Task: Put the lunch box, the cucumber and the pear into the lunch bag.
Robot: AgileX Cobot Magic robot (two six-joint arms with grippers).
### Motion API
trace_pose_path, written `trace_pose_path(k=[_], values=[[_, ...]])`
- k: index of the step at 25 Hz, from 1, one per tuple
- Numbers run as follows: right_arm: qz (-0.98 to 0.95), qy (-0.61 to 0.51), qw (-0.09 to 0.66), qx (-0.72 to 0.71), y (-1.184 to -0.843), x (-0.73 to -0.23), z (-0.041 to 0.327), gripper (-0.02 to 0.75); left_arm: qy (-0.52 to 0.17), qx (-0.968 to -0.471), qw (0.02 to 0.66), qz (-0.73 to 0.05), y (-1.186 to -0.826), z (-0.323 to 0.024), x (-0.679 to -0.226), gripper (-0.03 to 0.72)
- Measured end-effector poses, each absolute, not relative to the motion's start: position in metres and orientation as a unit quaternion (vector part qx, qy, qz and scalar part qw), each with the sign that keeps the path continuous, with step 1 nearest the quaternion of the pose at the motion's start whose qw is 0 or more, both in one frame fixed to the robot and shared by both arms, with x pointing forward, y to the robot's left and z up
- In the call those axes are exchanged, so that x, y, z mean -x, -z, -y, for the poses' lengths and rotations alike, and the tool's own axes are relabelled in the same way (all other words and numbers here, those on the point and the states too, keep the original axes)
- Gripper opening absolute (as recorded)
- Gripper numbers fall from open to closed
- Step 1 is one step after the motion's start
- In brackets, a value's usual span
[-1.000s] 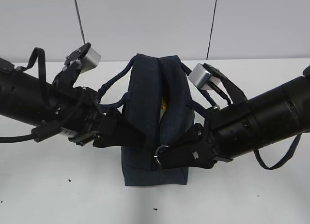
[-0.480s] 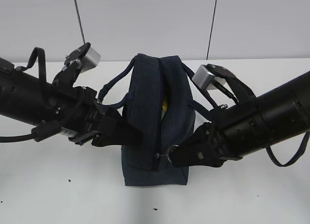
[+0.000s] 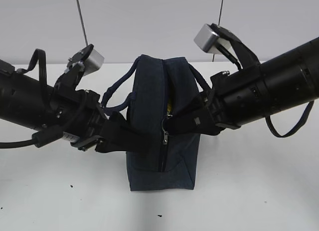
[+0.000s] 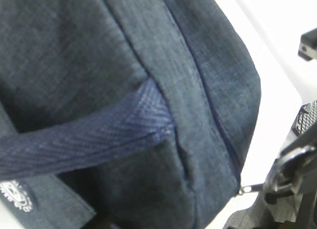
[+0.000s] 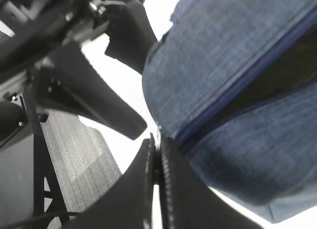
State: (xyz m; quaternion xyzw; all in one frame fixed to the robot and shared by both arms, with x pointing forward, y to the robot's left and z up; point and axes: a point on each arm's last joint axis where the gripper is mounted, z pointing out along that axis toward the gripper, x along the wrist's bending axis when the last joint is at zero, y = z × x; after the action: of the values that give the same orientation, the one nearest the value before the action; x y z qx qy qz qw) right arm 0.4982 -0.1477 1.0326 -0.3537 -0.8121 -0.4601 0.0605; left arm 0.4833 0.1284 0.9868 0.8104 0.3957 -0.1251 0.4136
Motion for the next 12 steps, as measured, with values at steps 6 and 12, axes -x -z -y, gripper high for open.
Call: trace_pose_path(k=[6,12], values=[[0.811,0.466,0.054,0.350,-1.039,-0.501,0.147,0.006,0.123,-0.804,0.431,-0.391,-0.989,-0.127,-0.485,0.472],[0.810,0.474,0.043,0.342,-1.047,-0.505,0.145,0.006,0.115,-0.802,0.437,-0.392,-0.990,-0.126,-0.486,0.391]])
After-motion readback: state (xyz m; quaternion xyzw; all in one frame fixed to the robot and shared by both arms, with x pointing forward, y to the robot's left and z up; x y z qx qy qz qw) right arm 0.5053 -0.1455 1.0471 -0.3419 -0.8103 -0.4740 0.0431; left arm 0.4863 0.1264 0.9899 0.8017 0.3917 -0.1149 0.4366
